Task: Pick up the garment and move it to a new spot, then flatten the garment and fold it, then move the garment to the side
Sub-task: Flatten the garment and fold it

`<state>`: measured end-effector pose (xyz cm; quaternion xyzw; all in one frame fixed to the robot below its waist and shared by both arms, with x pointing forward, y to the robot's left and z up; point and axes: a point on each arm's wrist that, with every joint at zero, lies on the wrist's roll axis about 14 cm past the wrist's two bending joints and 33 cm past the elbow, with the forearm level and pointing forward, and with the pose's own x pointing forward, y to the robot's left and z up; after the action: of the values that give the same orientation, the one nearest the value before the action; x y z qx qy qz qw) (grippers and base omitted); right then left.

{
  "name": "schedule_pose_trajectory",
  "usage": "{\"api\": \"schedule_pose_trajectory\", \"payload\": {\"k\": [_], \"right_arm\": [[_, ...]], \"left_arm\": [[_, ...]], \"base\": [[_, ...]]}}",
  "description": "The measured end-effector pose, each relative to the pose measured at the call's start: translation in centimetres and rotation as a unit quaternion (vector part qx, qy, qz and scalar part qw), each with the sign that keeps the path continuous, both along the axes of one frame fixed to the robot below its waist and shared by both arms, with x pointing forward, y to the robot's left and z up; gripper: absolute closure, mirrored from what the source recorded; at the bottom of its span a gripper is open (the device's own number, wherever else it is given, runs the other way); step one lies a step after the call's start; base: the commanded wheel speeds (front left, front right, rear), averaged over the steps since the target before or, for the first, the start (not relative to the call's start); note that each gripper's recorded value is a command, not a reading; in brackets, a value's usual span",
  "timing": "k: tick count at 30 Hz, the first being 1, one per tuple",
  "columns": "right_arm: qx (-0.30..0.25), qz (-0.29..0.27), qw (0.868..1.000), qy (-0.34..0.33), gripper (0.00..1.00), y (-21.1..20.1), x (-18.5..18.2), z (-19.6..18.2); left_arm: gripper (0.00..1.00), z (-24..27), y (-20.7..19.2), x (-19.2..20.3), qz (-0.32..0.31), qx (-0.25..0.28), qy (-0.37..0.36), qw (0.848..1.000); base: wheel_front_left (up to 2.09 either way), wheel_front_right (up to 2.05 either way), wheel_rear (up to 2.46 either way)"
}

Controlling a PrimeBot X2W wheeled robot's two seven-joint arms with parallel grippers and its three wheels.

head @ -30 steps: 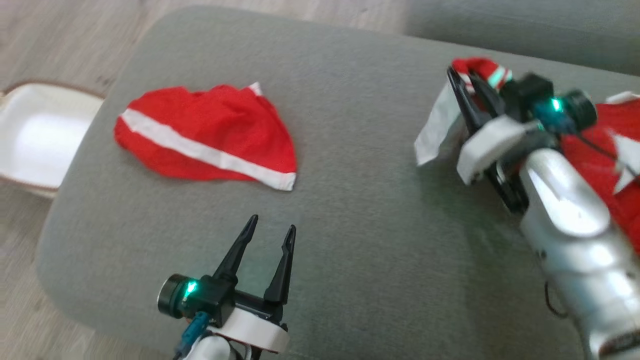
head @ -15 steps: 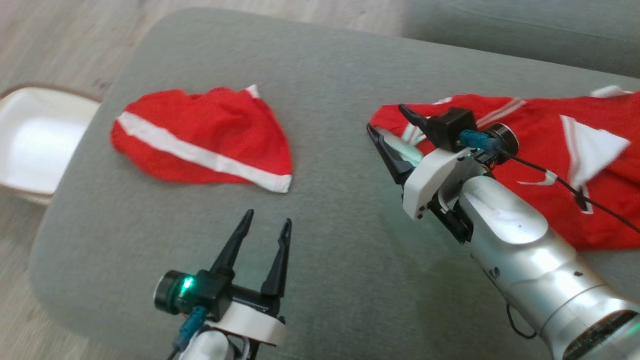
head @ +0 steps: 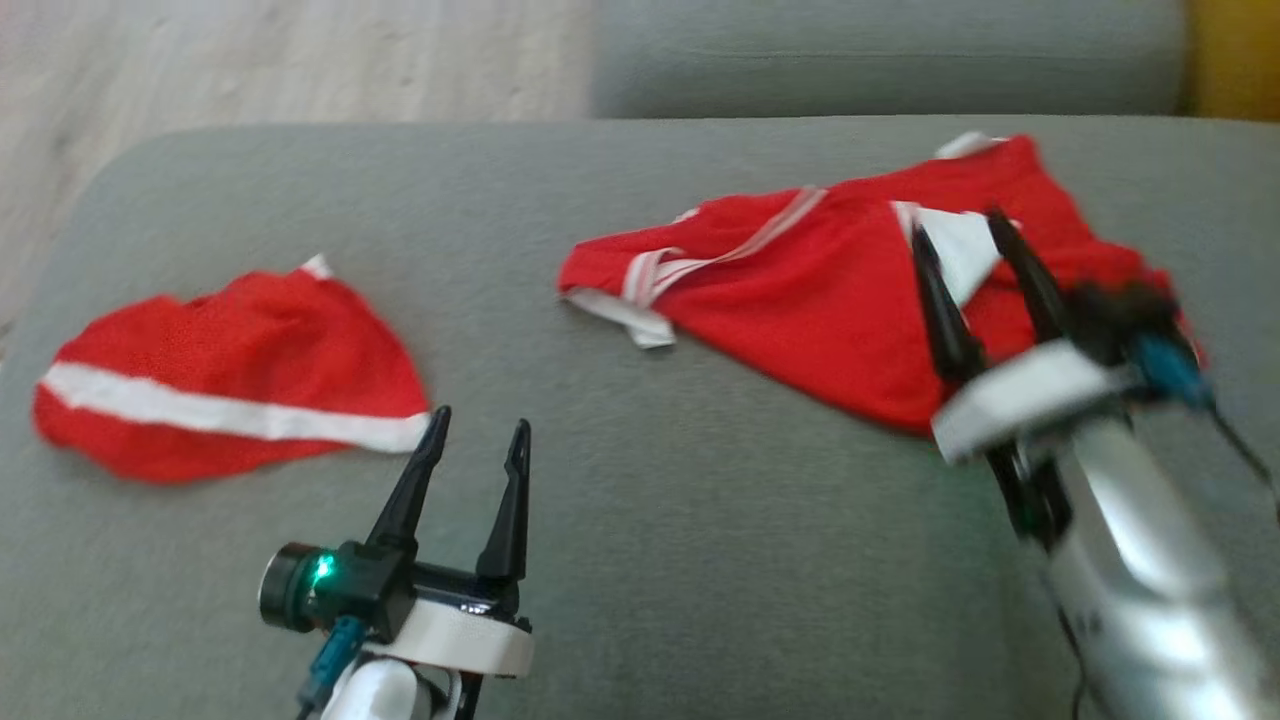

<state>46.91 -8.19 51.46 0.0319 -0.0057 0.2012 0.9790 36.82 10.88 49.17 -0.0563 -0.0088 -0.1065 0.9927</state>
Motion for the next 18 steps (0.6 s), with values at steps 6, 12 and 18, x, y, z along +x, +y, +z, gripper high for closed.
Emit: {"api": "schedule_pose_trajectory", "payload": {"k": [6,12,18], "right_arm": [[0.027,-0.104,0.994,0.029,0.0,-5.7,-5.7,-3.2],[0.034,-0.145,0.988,0.034,0.0,-7.8,-8.9,-3.9],[0.041,-0.149,0.988,0.026,0.0,-7.8,-9.2,-3.4]], "left_arm": [[0.0,1.4,-1.9,0.6,-0.028,-0.006,-0.021,0.999],[0.0,1.3,-3.1,0.1,-0.046,-0.01,-0.02,0.999],[0.0,1.4,-3.5,0.2,-0.053,-0.011,-0.021,0.998]], "base": [[0.0,0.0,0.0],[0.0,0.0,0.0],[0.0,0.0,0.0]]}}
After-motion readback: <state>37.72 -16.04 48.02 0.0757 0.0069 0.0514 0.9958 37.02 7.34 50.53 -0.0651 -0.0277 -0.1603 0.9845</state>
